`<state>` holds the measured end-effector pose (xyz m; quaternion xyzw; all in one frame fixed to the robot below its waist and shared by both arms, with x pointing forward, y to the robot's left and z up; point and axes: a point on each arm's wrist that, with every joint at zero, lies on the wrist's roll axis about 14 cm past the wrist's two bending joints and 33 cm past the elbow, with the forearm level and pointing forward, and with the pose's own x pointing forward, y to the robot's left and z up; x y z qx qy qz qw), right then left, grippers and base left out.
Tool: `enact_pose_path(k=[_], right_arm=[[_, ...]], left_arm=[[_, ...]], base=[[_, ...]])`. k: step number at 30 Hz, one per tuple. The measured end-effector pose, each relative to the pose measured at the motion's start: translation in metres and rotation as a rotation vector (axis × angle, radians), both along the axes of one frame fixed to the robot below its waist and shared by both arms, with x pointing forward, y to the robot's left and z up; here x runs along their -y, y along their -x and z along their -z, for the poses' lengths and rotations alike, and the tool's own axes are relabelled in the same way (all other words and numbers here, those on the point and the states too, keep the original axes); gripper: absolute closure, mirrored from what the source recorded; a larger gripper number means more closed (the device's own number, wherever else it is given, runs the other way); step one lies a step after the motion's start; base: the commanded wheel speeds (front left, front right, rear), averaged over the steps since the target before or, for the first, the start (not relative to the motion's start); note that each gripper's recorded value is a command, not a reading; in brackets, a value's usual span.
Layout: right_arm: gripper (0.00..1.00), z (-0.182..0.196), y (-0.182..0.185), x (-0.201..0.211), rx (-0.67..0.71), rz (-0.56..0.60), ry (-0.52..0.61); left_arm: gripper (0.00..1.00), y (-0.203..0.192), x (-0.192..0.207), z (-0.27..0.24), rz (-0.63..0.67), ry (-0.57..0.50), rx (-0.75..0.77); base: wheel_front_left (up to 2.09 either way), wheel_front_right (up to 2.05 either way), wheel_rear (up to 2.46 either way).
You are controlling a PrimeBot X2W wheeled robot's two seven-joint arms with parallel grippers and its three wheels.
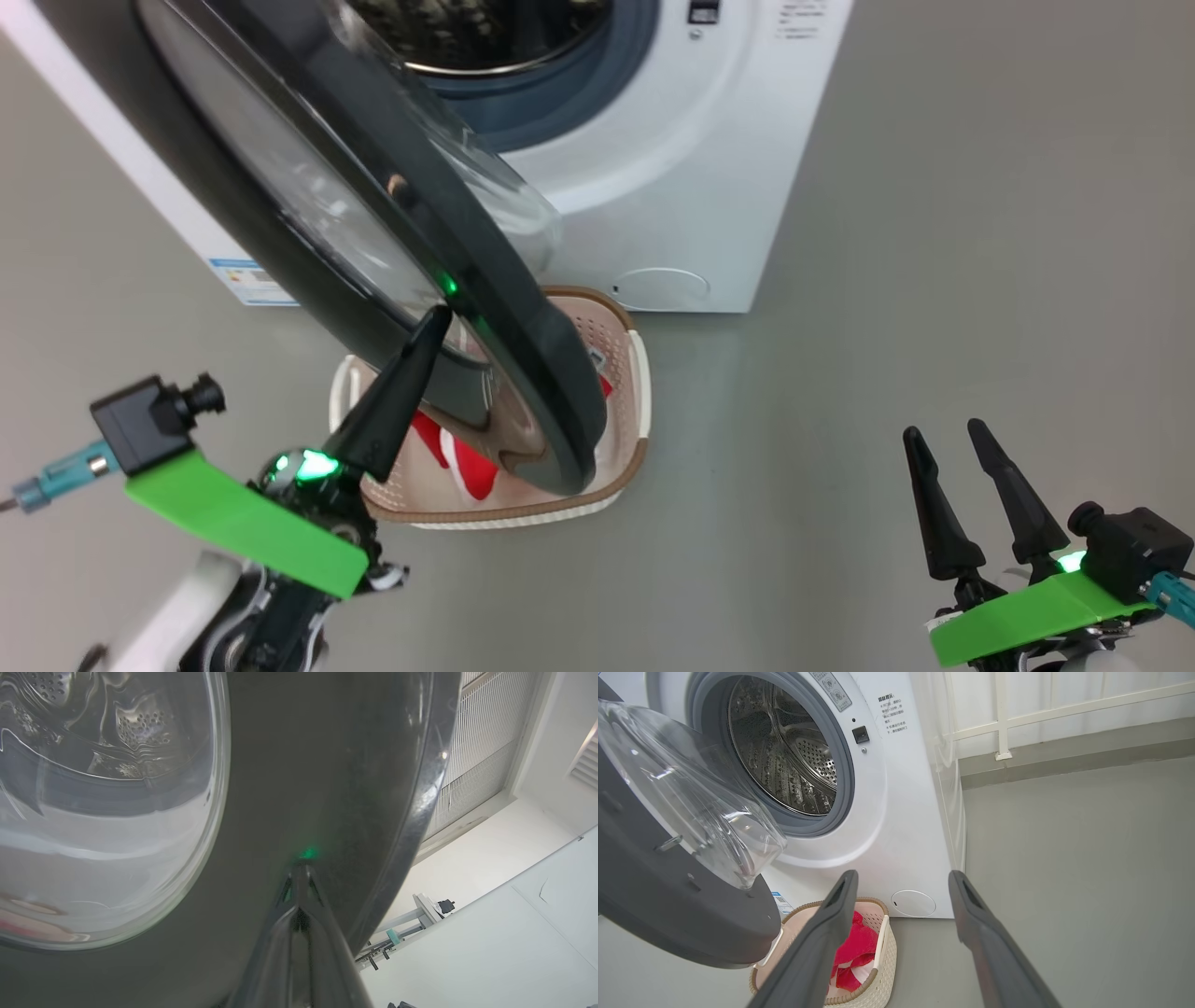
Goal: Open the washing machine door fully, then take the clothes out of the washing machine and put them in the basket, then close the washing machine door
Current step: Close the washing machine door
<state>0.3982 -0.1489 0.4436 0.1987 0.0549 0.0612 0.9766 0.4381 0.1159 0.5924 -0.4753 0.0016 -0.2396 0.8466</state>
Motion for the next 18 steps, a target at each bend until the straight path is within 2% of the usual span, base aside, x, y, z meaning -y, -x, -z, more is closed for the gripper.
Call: enact_pose_path(k=[18], right_arm=[[0.0,0.014,-0.004,0.036,-0.038,0.133,-0.002]], left_arm=[[1.0,-0.082,0.04,0.001,0.031,-0.07,0.083]], base=[[0.0,0.0,0.0]])
